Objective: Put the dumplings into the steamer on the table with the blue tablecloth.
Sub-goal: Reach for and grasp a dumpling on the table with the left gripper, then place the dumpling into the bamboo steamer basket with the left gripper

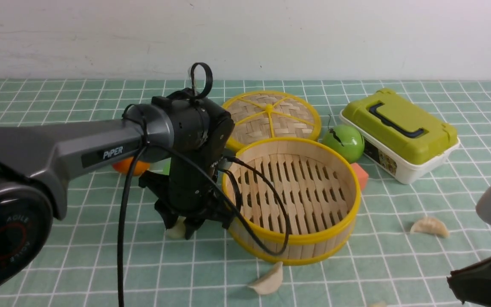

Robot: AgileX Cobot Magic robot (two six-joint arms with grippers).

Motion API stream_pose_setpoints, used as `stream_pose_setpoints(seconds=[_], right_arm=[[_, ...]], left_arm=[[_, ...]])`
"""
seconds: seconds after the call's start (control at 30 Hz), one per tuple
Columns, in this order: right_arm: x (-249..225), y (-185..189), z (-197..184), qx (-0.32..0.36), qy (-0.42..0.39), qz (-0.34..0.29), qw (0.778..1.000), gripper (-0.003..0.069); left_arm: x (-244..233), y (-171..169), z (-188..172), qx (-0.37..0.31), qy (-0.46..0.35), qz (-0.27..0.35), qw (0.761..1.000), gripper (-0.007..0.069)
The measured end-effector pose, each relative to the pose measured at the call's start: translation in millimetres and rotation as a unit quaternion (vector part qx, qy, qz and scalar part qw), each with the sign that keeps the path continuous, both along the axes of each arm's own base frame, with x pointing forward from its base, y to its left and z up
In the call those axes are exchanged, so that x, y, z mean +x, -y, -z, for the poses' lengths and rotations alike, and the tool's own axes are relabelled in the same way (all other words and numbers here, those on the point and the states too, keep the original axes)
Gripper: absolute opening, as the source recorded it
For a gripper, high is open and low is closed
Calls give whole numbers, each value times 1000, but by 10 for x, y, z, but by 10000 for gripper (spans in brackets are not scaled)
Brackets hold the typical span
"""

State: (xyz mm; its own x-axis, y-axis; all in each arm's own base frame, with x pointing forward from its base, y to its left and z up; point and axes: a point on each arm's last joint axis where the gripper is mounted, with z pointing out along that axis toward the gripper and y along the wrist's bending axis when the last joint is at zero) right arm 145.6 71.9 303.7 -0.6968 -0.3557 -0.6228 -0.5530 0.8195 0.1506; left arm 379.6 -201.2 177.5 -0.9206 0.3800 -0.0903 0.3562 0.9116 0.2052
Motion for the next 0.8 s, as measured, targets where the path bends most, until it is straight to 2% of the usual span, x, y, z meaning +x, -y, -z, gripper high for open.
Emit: stream_pose_setpoints(seconds=[0.1,0.2,0.3,0.4,0.47,0.53,0.57,0.73,0.8], right_arm=[[0,0,0,0,0,0,1000,31],[-33,6,-53,3,3,-2,1000,31],[-101,18,-176,19,22,5,1000,35],[-194,33,-269,36,36,9,999,39],[-272,39,-311,47,37,5,998,41],[-331,45,-321,50,32,-1,998,41],[-391,53,-318,47,21,-8,999,41],[-523,96,-301,25,0,-24,999,49],[-532,106,-296,18,-1,-25,1000,52]], left_arm=[[32,50,-230,-21,16,-4,1000,242],[59,259,-727,-96,67,0,993,242],[28,584,-1174,-191,126,22,973,242],[36,876,-1280,-255,162,43,952,242],[79,1094,-1208,-291,181,52,938,242],[129,1194,-1066,-299,182,49,936,242],[198,1280,-868,-303,181,40,935,242],[328,1370,-300,-284,150,12,947,242],[342,1376,-175,-274,141,11,951,244]])
